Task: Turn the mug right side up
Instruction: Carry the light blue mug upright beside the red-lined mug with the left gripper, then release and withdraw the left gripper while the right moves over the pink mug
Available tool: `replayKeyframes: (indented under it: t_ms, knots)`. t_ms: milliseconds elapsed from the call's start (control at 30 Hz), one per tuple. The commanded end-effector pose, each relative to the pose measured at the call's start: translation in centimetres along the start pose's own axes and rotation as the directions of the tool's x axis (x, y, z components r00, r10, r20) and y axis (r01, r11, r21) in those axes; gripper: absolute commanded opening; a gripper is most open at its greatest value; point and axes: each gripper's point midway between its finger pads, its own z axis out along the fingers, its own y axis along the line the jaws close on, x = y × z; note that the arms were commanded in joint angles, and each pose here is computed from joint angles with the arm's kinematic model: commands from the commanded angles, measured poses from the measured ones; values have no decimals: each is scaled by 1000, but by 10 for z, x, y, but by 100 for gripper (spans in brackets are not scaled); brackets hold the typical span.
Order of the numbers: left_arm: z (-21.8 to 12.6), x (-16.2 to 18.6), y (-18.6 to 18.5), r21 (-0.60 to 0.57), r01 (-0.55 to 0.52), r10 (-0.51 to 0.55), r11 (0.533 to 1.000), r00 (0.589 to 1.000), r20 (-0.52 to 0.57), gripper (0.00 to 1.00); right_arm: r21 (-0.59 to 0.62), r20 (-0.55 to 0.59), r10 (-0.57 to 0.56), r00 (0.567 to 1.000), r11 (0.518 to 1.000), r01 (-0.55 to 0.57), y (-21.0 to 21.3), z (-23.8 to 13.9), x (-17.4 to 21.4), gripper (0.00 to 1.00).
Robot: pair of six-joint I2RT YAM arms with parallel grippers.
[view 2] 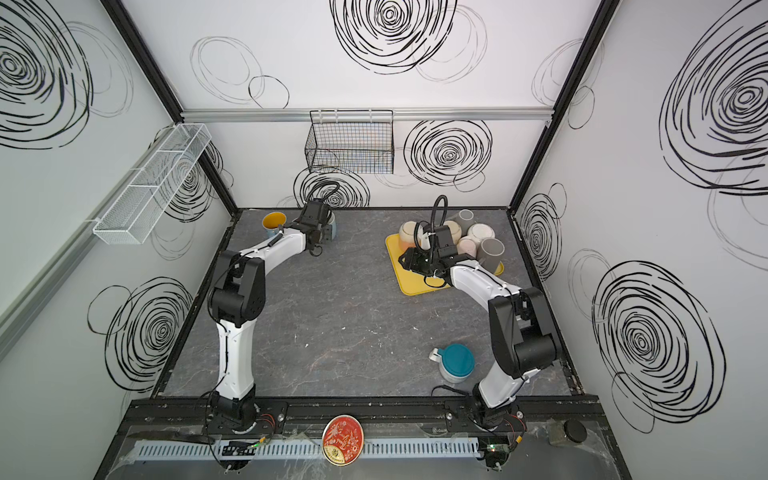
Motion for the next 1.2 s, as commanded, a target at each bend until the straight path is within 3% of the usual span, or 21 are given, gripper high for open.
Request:
replayKeyframes:
  t_ms: [0,133,267,467,867,1167]
  knots:
    - [-23,-37,8,1,44,-44,999,995,95,38,3,3,-11,1000,1000,11,2,-2,-5,55]
    - [-40,-44,8,32,65,-69,997,991,118,40,30,9,-8,1000,1000,8,-3,-3,-6,55]
    - [-66,-49,9,70,99,-109,993,982,154,42,155,5,-51,999,987,49,-12,-6,-7,55]
    - [-104,-25,-4,189,158,-192,969,965,179,43,315,-28,-146,989,938,148,-16,-7,-9,55]
    - [-138,60,-120,451,117,-161,885,985,59,44,444,-79,-125,989,884,147,-39,9,-25,59]
    - [-152,97,-188,565,102,-122,818,993,-3,44,446,-88,-110,990,884,138,-48,37,-43,58]
